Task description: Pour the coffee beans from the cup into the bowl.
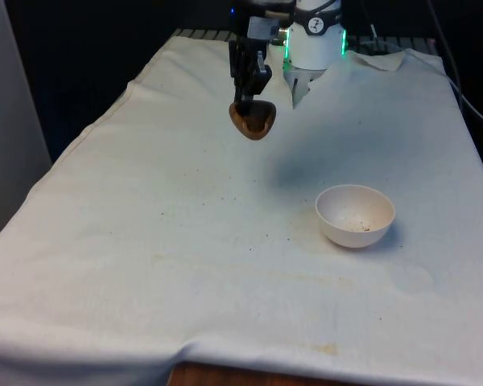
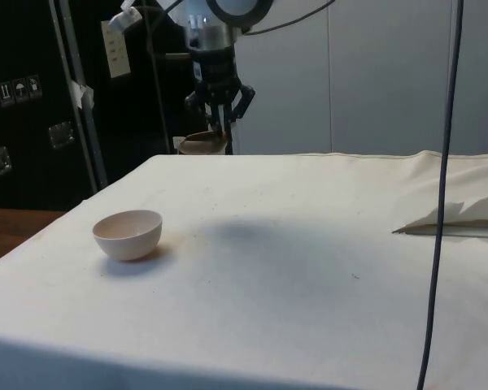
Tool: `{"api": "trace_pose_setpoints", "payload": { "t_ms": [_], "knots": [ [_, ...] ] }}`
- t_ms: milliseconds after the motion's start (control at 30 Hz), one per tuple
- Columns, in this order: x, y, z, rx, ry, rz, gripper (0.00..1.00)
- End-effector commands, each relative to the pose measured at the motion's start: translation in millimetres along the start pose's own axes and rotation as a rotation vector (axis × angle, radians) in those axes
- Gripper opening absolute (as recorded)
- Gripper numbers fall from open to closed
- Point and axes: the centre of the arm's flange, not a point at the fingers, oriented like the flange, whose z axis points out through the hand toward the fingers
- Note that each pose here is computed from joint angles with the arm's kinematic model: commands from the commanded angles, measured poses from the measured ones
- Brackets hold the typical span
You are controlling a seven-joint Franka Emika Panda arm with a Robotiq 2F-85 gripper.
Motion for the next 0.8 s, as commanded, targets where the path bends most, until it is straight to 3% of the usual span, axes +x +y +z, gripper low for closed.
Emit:
{"api": "trace_pose_setpoints", "payload": {
  "t_ms": [0, 333, 367, 433, 767],
  "knots": [
    [-0.4, -0.5, -5, -0.001, 0.002, -0.018, 0.00],
    [2.0, 0.0, -13, 0.006, 0.004, -0.091, 0.00],
    [2.7, 0.1, -11, 0.006, 0.005, -0.083, 0.00],
    [2.6, -0.5, -14, 0.008, 0.005, -0.114, 0.00],
    [5.4, -4.0, -19, 0.015, 0.011, -0.190, 0.00]
  ]
}}
